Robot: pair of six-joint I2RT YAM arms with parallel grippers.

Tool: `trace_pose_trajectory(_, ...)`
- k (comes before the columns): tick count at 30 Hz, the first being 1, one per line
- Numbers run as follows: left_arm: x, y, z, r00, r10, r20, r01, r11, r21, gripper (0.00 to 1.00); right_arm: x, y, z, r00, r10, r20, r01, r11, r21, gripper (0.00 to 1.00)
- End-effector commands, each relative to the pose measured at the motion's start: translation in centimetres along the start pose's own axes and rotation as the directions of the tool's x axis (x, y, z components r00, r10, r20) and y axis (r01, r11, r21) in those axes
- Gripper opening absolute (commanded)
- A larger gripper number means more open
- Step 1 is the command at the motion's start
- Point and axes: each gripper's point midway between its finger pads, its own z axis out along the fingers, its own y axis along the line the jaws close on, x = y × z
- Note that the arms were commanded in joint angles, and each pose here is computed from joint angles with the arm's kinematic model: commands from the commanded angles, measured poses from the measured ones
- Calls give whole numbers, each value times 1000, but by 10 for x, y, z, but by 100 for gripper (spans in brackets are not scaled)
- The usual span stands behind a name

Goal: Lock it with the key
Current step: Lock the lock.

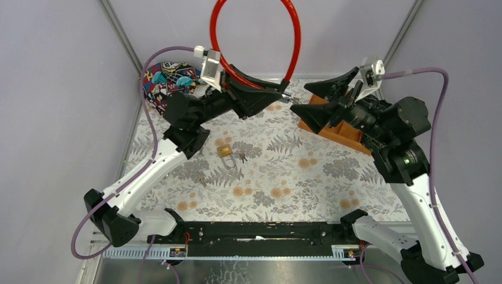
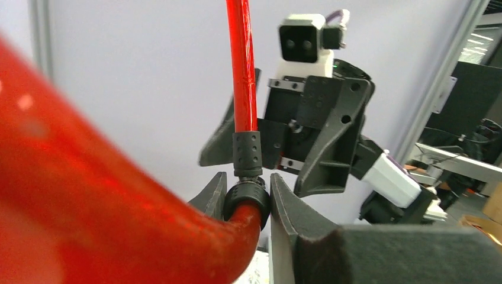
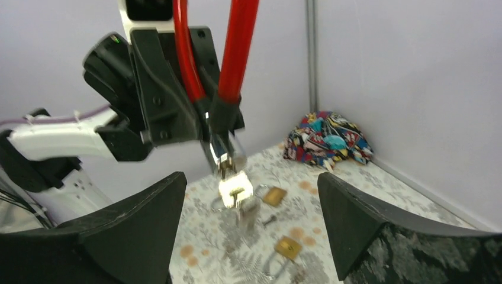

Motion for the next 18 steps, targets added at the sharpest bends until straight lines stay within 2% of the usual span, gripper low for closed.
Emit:
trace_pose_trajectory(1,-52,-24,-17,970,174,167,-177,984,5,0,-11,9,-31,983,-175,-53,177,983,53,88)
trace_pose_trajectory(5,-50,-27,-32,956,232,179,-233,972,-16,0,-3,1,-41,945,-314,-87,320,945,66,88)
trace_pose_trajectory(7,-49,-32,-38,943,278,184,-281,960,-12,0,-6,-1,-38,953,-291,-86,298,951,85,90)
trace_pose_trajectory(11,-51,-38,-50,916,344,208,-346,938,-29,0,-22,30,-10,997,-30,-70,25,997,-76,88)
trace_pose_trajectory(13,-52,-41,-54,901,371,226,-374,927,-32,0,-33,33,-1,994,106,-28,-108,991,-79,87)
trace_pose_trajectory(16,-53,-45,-58,896,372,243,-376,926,-31,0,-25,30,10,941,337,-39,-339,938,-70,85)
trace_pose_trajectory(18,-52,-46,-60,896,370,246,-375,927,-28,0,-19,31,17,895,442,-63,-446,890,-91,80)
